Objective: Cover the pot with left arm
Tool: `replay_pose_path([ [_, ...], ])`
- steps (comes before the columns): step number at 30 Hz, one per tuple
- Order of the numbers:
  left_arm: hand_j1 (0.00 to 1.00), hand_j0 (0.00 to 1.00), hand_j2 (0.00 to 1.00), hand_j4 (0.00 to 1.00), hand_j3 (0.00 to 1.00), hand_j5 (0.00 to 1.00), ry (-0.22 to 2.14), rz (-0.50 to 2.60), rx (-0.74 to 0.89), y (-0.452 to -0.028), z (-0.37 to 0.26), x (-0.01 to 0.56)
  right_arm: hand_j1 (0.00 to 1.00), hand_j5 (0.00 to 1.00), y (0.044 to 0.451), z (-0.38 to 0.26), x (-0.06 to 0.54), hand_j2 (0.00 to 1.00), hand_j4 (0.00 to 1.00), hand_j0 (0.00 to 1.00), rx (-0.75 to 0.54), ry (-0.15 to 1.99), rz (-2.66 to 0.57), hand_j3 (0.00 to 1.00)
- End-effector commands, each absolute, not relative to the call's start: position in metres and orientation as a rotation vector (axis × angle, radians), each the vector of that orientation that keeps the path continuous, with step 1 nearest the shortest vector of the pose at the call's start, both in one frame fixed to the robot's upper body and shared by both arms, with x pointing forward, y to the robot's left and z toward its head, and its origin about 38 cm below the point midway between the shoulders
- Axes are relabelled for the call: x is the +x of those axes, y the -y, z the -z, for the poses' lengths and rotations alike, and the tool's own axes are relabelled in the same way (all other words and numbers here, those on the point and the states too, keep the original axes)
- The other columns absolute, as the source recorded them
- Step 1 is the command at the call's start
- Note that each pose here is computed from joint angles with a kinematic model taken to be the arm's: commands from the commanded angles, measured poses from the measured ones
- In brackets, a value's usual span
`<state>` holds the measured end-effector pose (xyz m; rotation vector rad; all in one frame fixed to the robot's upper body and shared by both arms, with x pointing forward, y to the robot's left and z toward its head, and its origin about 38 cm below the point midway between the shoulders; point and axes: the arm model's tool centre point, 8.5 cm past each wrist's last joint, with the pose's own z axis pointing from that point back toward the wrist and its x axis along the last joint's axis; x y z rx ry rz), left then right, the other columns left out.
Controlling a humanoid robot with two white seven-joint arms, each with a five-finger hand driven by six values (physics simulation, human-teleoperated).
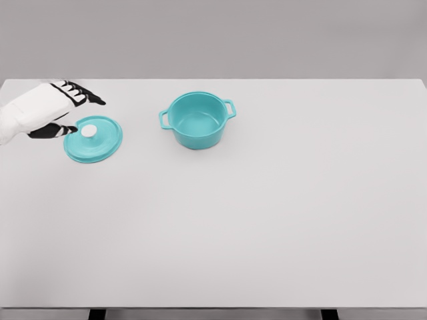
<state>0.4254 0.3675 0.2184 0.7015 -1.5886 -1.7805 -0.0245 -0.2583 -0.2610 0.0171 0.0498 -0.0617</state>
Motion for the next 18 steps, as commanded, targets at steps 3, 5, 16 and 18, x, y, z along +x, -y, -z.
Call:
replay_pose_path([
  [3, 0.81, 0.81, 0.81, 0.81, 0.81, 0.81, 1.564, 1.795, 0.651, -0.363, -0.203, 0.424, 1.0, 1.0, 0.258, 0.261, -0.025, 1.0, 1.0, 1.0, 0.018, -0.051, 0.062, 1.0],
  [5, 0.81, 0.81, 0.81, 0.81, 0.81, 0.81, 1.557, 1.792, 0.65, -0.365, -0.202, 0.424, 1.0, 1.0, 0.258, 0.261, -0.025, 1.0, 1.0, 1.0, 0.018, -0.051, 0.062, 1.0],
  [16, 0.8, 0.8, 0.8, 0.8, 0.8, 0.8, 1.532, 1.698, 0.663, -0.39, -0.204, 0.438, 1.0, 1.0, 0.258, 0.261, -0.024, 1.0, 1.0, 1.0, 0.017, -0.049, 0.062, 1.0],
  [18, 0.8, 0.8, 0.8, 0.8, 0.8, 0.8, 1.519, 1.707, 0.645, -0.388, -0.198, 0.437, 1.0, 1.0, 0.258, 0.261, -0.024, 1.0, 1.0, 1.0, 0.017, -0.049, 0.062, 1.0],
])
